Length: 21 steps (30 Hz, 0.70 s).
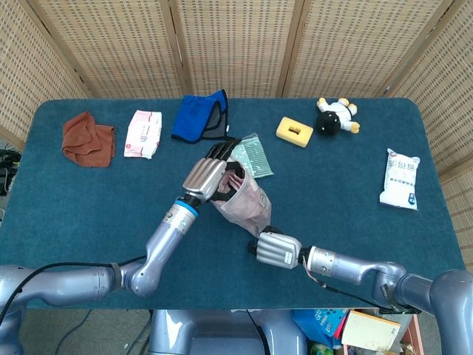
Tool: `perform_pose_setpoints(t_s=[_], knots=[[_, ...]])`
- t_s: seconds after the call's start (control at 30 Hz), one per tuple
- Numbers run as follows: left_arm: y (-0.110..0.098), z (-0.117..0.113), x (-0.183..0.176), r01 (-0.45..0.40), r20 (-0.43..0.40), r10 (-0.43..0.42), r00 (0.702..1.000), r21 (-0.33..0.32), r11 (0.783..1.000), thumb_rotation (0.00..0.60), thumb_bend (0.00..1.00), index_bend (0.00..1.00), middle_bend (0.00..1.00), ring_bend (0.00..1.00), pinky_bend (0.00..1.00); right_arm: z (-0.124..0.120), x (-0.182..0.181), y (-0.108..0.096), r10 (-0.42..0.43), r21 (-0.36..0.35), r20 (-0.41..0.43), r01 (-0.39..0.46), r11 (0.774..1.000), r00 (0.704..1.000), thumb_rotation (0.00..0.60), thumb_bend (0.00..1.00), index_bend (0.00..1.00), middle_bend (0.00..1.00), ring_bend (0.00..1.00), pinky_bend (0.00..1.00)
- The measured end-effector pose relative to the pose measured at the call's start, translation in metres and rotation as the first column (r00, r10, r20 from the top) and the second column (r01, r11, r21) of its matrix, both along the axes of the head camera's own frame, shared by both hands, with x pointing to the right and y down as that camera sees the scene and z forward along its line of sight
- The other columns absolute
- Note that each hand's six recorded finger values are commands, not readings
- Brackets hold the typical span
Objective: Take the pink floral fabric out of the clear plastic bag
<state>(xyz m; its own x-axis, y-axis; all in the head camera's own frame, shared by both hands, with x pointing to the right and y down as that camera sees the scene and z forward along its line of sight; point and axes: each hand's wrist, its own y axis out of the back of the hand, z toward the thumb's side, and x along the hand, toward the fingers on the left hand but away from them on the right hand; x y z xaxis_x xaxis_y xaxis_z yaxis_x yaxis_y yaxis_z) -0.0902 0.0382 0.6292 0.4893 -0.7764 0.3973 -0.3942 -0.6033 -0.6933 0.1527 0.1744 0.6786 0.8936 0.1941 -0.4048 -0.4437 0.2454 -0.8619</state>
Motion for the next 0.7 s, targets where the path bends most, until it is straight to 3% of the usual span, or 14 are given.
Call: perform_pose_setpoints(t_s=[0.7], knots=[[0.002, 0.009, -0.004, 0.010, -0.009, -0.011, 1.000, -0.031, 0.999, 0.600, 0.67, 0.76, 0.00, 0.00, 0.00, 0.032, -0.002, -0.005, 0.061, 0.017, -0.087, -0.059, 0.998, 0.994, 0.600, 0.29, 0.35, 0.91, 0.93, 1.00]])
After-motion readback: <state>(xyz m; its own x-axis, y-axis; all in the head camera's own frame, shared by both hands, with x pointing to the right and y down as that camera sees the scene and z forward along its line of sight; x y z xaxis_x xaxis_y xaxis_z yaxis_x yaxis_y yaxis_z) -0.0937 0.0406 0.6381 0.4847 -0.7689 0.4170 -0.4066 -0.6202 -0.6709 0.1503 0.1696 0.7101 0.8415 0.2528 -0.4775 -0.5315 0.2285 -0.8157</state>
